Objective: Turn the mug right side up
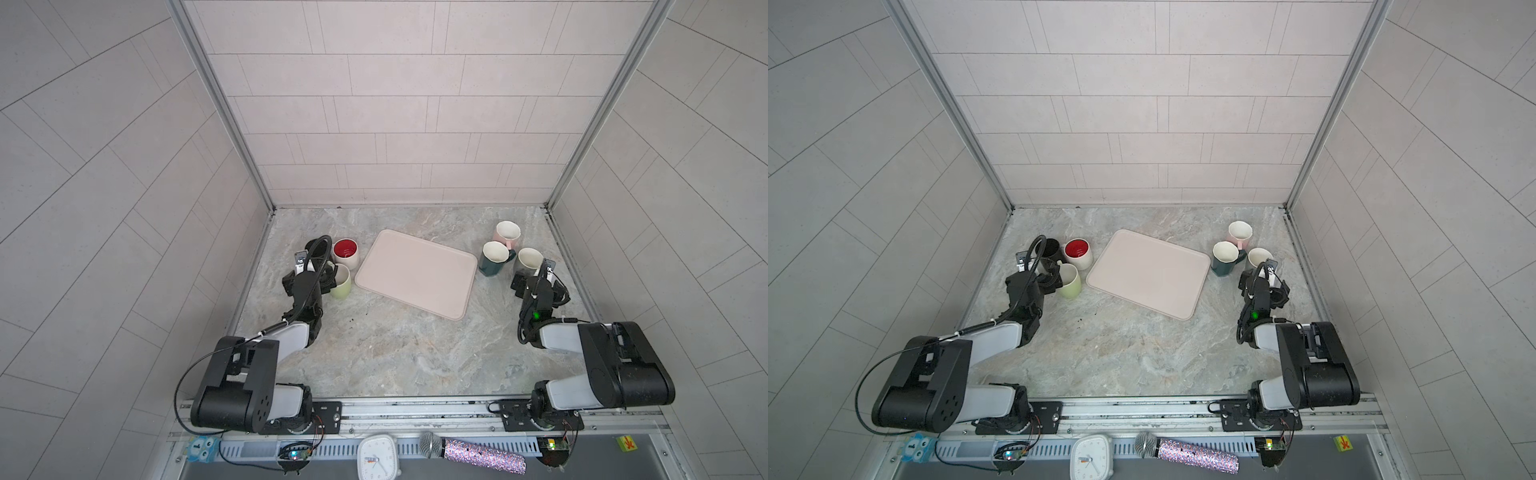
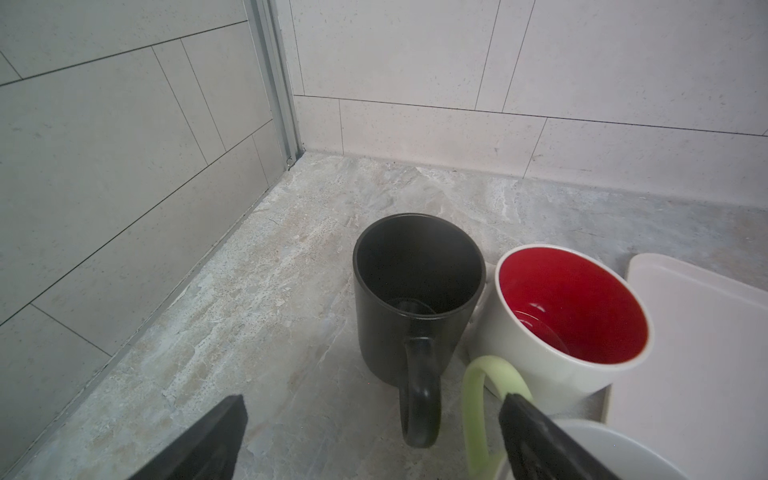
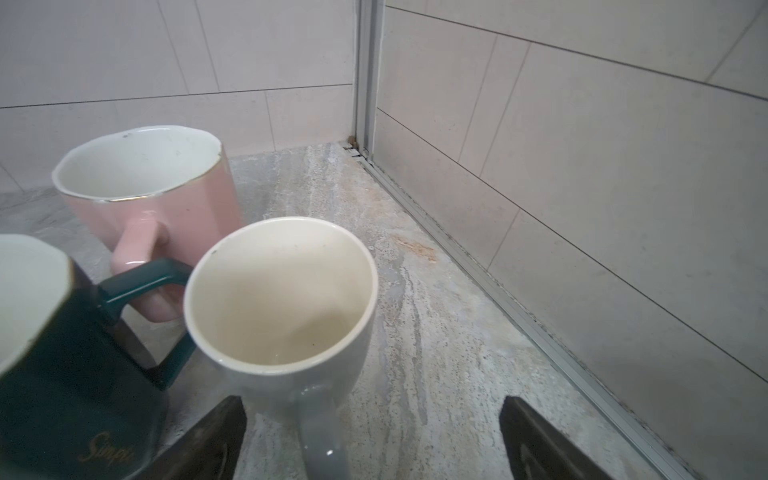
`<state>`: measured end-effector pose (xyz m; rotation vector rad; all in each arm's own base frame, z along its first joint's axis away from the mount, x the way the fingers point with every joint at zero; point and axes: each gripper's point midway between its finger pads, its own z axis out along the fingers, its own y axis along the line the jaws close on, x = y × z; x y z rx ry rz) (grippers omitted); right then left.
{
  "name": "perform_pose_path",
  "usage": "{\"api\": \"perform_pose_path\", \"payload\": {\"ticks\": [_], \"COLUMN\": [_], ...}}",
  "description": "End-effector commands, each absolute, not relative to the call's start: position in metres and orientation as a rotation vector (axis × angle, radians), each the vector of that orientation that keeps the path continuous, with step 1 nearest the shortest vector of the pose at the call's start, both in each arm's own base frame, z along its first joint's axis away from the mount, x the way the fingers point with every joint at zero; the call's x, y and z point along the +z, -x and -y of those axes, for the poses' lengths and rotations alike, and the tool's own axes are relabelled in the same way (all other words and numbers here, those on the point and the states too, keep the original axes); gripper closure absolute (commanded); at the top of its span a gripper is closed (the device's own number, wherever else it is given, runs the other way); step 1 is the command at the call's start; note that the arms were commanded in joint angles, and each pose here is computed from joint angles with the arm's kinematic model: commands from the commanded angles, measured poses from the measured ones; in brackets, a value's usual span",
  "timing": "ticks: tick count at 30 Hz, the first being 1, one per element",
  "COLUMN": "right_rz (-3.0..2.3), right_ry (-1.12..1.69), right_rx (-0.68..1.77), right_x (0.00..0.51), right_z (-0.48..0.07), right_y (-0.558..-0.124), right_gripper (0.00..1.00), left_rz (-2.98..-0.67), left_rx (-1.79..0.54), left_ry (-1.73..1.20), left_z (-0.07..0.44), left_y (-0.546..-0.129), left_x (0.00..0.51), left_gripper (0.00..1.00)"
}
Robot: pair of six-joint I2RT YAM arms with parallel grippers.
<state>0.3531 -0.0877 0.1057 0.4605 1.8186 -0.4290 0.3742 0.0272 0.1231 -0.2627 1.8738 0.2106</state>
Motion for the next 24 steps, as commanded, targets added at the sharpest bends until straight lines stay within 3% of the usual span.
{"api": "perform_pose_path", "payload": {"ticks": [1,24], "right_rz": [-1.809,-1.807], "right_ry": [-0.299,-0.247], "right_rx": [-0.38,-0.362], "right_x": [0.111,0.099], "right_z": [0.064,0.055], "right_y": [-0.369,-0.373], "right_gripper": [0.02,0.01], "left_rz": [-1.899,-1.998], "left_rx": [0.261,0.228], "left_ry": [0.257,0.206], "left_z": [-0.034,-0.035], "left_y": [-0.373,-0.396], "left_x": [0.116,0.104], "left_gripper": [0.0,0.0]}}
